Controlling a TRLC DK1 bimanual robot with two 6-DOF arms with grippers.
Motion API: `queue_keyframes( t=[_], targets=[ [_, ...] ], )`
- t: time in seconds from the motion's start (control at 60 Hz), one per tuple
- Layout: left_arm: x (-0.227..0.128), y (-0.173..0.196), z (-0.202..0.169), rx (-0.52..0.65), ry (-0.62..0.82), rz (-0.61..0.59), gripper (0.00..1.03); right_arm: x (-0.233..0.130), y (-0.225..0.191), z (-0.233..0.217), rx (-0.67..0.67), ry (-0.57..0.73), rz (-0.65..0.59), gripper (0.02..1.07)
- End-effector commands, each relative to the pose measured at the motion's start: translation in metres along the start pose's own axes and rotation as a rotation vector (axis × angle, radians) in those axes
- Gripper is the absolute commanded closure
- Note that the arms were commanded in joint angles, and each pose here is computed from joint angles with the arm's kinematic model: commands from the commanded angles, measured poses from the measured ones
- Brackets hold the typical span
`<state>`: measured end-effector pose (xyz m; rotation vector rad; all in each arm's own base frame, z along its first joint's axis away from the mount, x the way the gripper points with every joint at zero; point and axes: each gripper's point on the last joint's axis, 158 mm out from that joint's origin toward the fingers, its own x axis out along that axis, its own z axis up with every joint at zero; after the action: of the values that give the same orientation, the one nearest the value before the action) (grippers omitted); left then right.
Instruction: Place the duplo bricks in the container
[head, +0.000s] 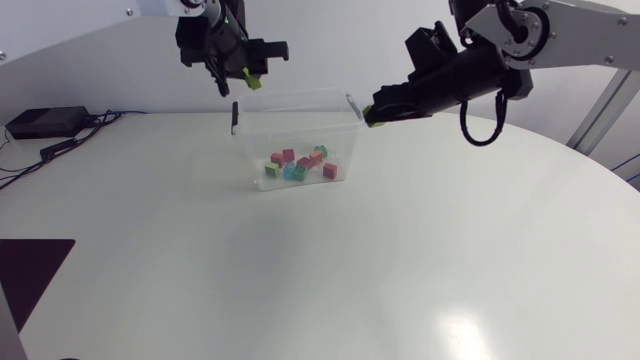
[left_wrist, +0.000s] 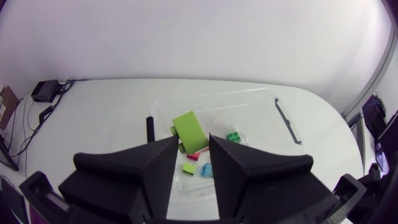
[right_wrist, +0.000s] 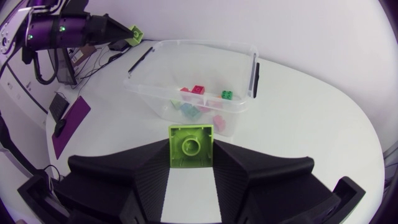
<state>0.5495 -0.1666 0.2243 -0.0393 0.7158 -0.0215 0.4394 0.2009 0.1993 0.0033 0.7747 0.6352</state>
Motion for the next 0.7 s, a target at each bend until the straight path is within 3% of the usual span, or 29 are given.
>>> queue_keyframes(
  t=[0.0, 0.05, 0.117, 0.683],
  targets=[
    [0.028, 0.006, -0.008, 0.026, 0.032, 0.007, 0.37, 0.006, -0.002, 0.009, 0.018, -0.006, -0.005, 0.77],
    [0.034, 0.007, -0.012, 0.028, 0.047, 0.002, 0.17, 0.010, -0.003, 0.011, 0.022, -0.005, -0.005, 0.77],
    [0.036, 0.006, -0.017, 0.041, 0.061, -0.006, 0.05, 0.015, -0.005, 0.014, 0.027, 0.000, -0.005, 0.77],
    [-0.048, 0.022, -0.007, 0.040, -0.019, -0.028, 0.05, 0.073, -0.016, 0.061, 0.056, 0.014, -0.020, 0.77]
  ],
)
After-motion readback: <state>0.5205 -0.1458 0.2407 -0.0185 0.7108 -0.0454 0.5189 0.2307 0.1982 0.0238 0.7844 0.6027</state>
